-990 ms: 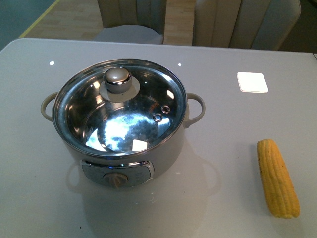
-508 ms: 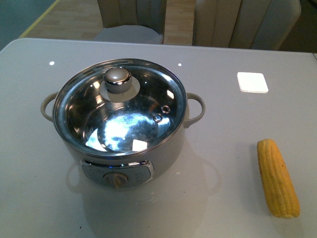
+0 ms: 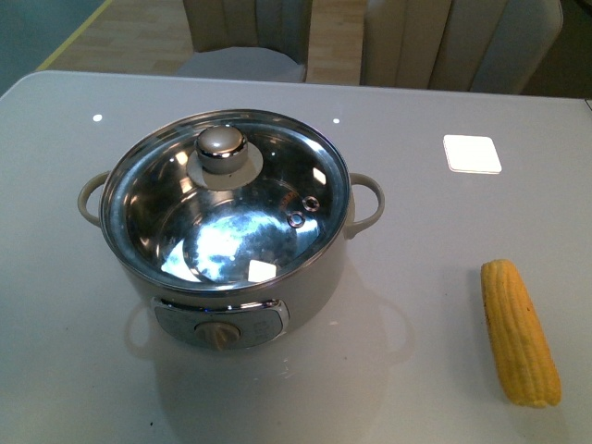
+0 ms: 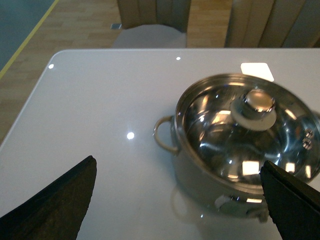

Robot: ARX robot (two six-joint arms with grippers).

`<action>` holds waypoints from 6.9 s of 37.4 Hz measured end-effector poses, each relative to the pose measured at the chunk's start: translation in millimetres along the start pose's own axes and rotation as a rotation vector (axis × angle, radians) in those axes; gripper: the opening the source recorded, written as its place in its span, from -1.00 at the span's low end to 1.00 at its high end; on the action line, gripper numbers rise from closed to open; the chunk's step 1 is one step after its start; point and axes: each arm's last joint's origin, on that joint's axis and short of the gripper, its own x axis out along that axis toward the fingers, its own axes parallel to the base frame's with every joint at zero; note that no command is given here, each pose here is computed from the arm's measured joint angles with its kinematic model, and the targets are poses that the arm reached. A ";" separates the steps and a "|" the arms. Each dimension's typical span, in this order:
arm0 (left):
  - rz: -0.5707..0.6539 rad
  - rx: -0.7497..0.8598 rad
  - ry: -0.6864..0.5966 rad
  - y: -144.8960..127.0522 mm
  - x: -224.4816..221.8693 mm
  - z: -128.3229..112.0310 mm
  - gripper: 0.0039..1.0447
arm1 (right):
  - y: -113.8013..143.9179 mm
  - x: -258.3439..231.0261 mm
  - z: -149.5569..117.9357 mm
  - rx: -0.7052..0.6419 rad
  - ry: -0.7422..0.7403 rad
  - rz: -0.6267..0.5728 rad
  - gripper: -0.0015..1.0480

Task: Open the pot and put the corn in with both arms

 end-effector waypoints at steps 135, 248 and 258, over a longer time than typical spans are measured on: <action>0.206 -0.095 -0.037 73.6 132.1 16.0 -0.17 | 0.0 0.0 0.0 0.000 0.000 0.000 0.83; 0.146 -0.073 -0.384 30.5 14.1 -3.3 -0.36 | 0.0 0.0 0.0 0.000 0.000 0.000 0.83; 0.131 -0.064 -0.384 24.6 2.1 -17.5 -0.94 | 0.0 0.0 0.0 0.000 0.000 0.000 0.83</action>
